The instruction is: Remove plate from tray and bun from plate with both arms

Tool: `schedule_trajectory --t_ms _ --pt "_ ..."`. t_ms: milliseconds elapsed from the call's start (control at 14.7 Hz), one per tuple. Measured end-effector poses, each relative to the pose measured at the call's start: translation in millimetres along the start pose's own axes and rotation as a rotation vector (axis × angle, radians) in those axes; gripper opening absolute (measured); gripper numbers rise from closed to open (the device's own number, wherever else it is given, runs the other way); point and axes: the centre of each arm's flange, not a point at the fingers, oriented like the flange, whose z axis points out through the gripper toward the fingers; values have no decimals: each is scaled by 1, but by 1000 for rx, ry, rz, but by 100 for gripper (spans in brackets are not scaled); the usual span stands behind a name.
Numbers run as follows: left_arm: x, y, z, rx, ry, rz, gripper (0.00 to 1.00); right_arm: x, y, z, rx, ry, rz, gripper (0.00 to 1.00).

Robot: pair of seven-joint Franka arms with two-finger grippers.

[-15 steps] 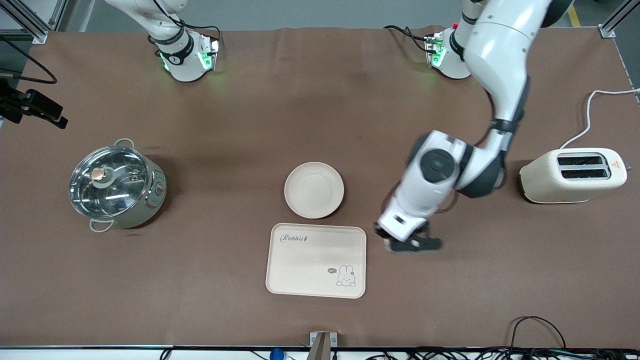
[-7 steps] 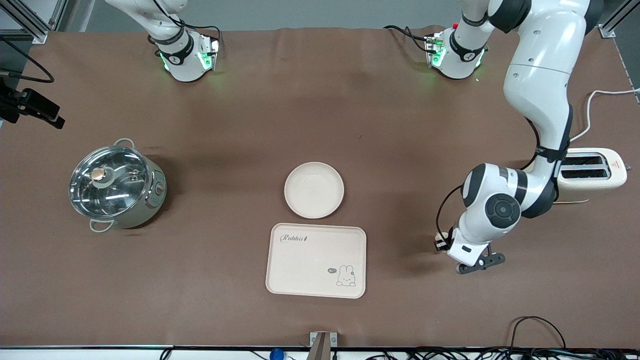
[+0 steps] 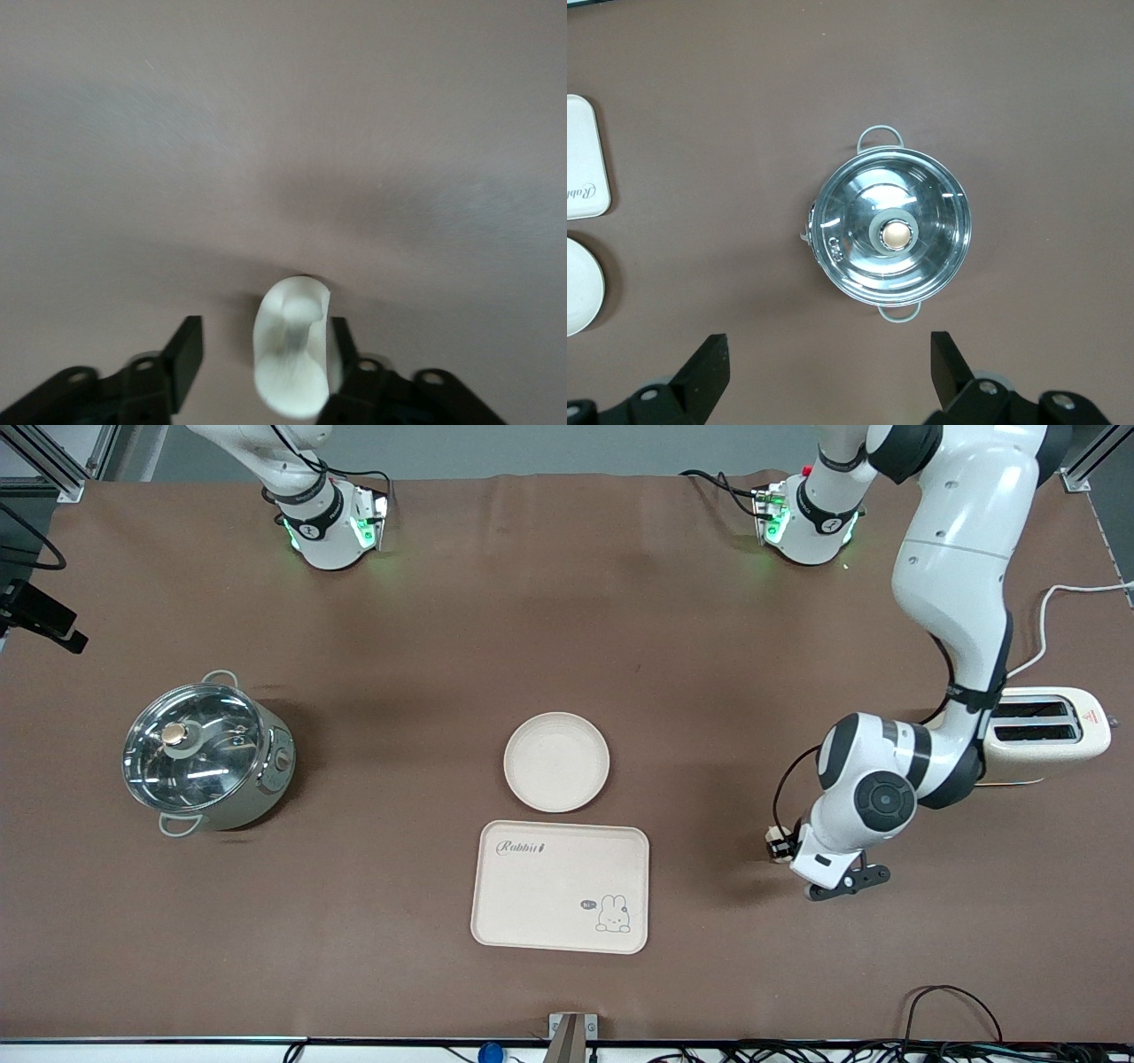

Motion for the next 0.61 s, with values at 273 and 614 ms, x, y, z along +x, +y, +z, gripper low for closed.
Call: schedule_trajectory --t_ms 273,614 --pt "25 -44 -146 -36 159 2 100 1 14 0 7 -3 25 100" --pt "3 -117 -294 19 197 92 100 0 5 1 9 -12 -36 100"
